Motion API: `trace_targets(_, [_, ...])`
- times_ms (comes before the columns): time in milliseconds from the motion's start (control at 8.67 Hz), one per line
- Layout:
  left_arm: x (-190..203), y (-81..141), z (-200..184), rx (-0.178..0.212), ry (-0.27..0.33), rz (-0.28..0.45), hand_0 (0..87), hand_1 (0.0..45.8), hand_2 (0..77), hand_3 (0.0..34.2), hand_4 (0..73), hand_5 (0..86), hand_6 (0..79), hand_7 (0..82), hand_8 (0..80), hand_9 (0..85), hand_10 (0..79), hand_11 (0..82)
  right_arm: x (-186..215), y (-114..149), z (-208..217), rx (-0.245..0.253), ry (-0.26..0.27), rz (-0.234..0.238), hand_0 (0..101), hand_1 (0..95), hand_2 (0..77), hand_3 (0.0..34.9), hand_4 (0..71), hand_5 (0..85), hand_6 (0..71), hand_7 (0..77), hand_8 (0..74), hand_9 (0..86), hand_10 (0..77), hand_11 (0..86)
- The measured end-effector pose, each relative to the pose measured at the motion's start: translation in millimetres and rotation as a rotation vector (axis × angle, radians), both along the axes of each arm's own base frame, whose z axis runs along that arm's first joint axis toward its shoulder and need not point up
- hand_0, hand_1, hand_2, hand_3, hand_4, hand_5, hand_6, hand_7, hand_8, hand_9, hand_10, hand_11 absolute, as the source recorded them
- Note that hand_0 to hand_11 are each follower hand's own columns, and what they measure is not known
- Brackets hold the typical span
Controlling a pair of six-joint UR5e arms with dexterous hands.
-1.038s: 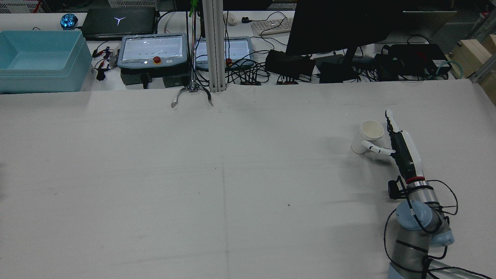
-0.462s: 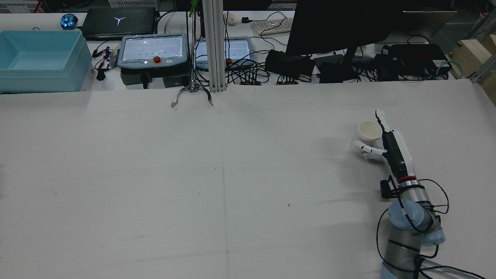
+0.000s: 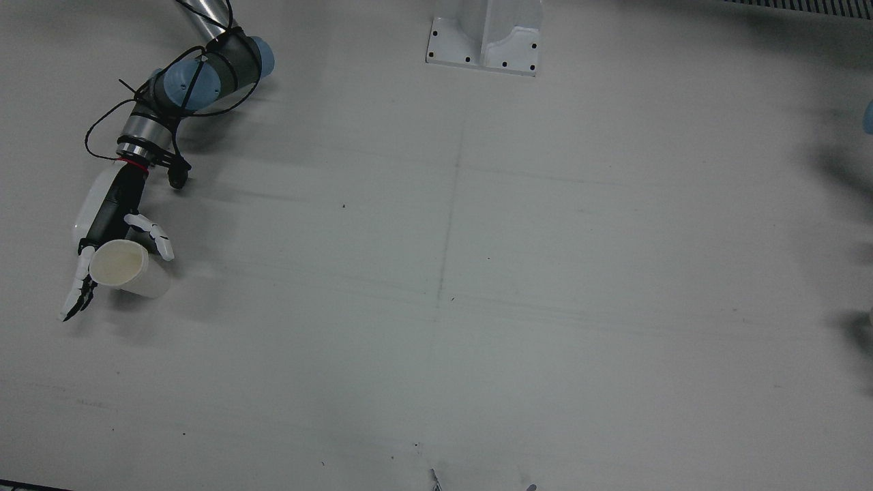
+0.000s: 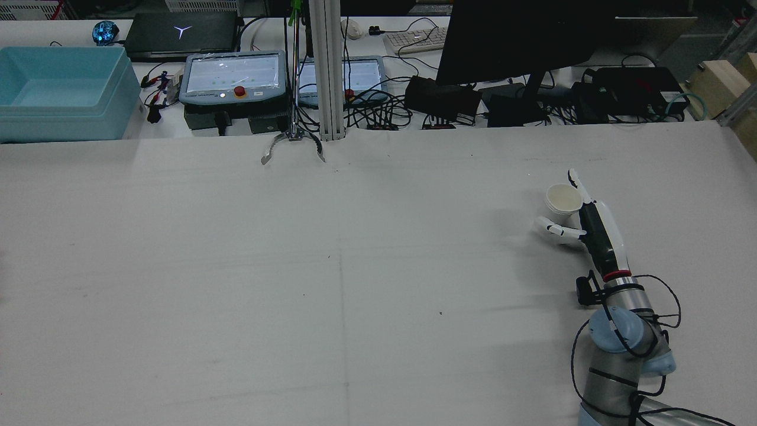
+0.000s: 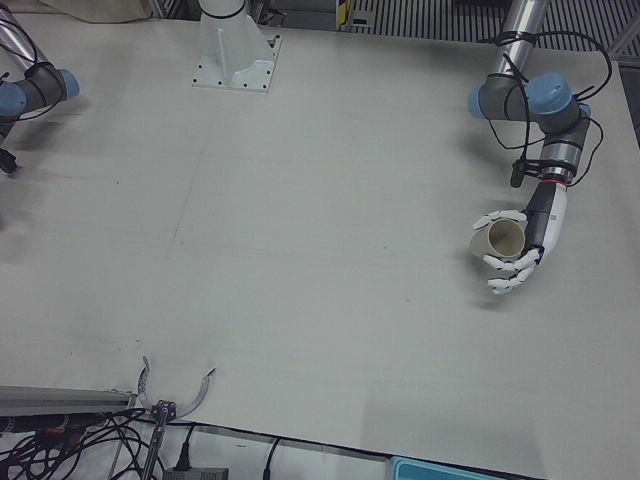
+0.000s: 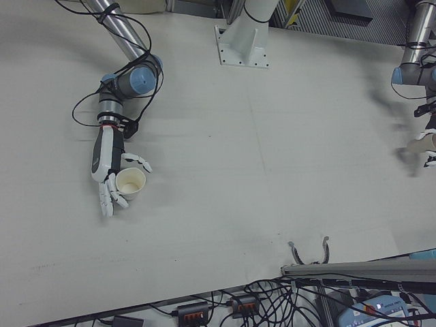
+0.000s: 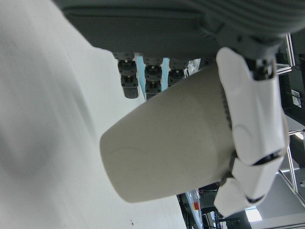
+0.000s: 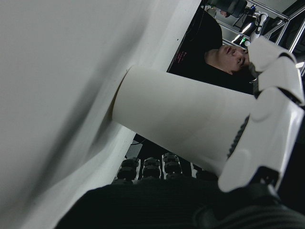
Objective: Pour water
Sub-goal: 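Lift the white paper cup off the table with the right hand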
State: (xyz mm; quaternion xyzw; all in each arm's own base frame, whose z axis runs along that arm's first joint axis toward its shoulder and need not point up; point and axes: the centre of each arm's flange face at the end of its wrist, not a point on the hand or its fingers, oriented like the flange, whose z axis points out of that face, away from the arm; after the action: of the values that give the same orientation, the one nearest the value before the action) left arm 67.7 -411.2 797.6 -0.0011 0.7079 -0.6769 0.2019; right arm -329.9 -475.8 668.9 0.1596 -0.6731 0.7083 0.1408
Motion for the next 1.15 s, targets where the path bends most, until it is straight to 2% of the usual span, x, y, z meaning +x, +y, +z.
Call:
trace_targets(115, [-0.5, 0.2, 0.1, 0.0, 0.001, -0.001, 49.6, 22.4, 25.6, 0.0, 42.5, 38.7, 19.1, 35.5, 14.7, 24.0, 11.4, 18.5, -0.7, 0.1, -0.5, 0.001, -0.001, 0.0, 47, 16.4, 24.0, 0.0, 10.4, 21.3, 7.1, 8.2, 4.4, 7.6, 4.9, 8.7])
trace_targets(346, [-0.8, 0.1, -0.4, 0.0, 0.002, -0.002, 49.6, 22.4, 25.6, 0.0, 42.5, 38.7, 19.1, 35.5, 14.7, 24.0, 11.4, 18.5, -1.9, 0.3, -1.7, 0.002, -0.003, -0.001, 47, 14.2, 24.5, 0.0, 18.0, 40.4, 8.2, 9.8, 6.0, 10.4, 6.5, 10.4])
trace_targets(462, [-0.8, 0.1, -0.6, 0.0, 0.003, -0.002, 49.6, 20.7, 26.7, 0.0, 43.1, 38.7, 19.1, 35.5, 14.7, 24.0, 11.4, 18.5, -2.3, 0.2, -2.2, 0.003, -0.004, -0.001, 47, 14.2, 24.5, 0.0, 18.0, 40.4, 8.2, 9.8, 6.0, 10.4, 6.5, 10.4])
trace_targets(577, [-0.7, -0.1, -1.1, 0.001, 0.004, -0.002, 50.1, 20.7, 27.3, 0.0, 43.1, 38.7, 19.1, 35.5, 14.7, 24.0, 11.4, 18.5, -2.6, 0.2, -2.8, 0.003, -0.005, -0.001, 48, 15.3, 30.0, 0.0, 21.3, 57.3, 8.2, 11.4, 6.0, 10.4, 8.7, 13.1])
trace_targets(692, [-0.7, -0.2, -1.3, 0.001, 0.004, -0.002, 50.1, 20.7, 27.3, 0.0, 43.1, 38.7, 19.1, 35.5, 14.7, 24.0, 11.4, 18.5, -2.9, 0.1, -3.5, 0.004, -0.007, -0.002, 48, 15.3, 30.0, 0.0, 21.3, 57.3, 8.2, 11.4, 6.0, 10.4, 8.7, 13.1])
trace_targets(923, [-0.4, -0.6, -2.4, 0.003, 0.006, -0.002, 50.2, 20.7, 27.3, 0.0, 43.1, 38.7, 19.1, 35.5, 14.7, 24.0, 10.9, 18.5, -3.1, -0.3, -5.5, 0.006, -0.011, -0.001, 49, 17.5, 32.7, 0.0, 20.7, 68.2, 9.3, 11.4, 6.0, 10.4, 8.2, 13.1])
trace_targets(1154, [-0.1, -1.5, -4.7, 0.007, 0.01, -0.002, 50.0, 20.7, 27.3, 0.0, 43.1, 38.7, 19.1, 35.5, 14.7, 24.0, 10.9, 18.5, 0.2, -4.3, -16.1, 0.019, -0.03, 0.008, 49, 18.0, 31.6, 0.0, 20.2, 68.7, 9.3, 11.4, 6.0, 10.4, 8.2, 13.1])
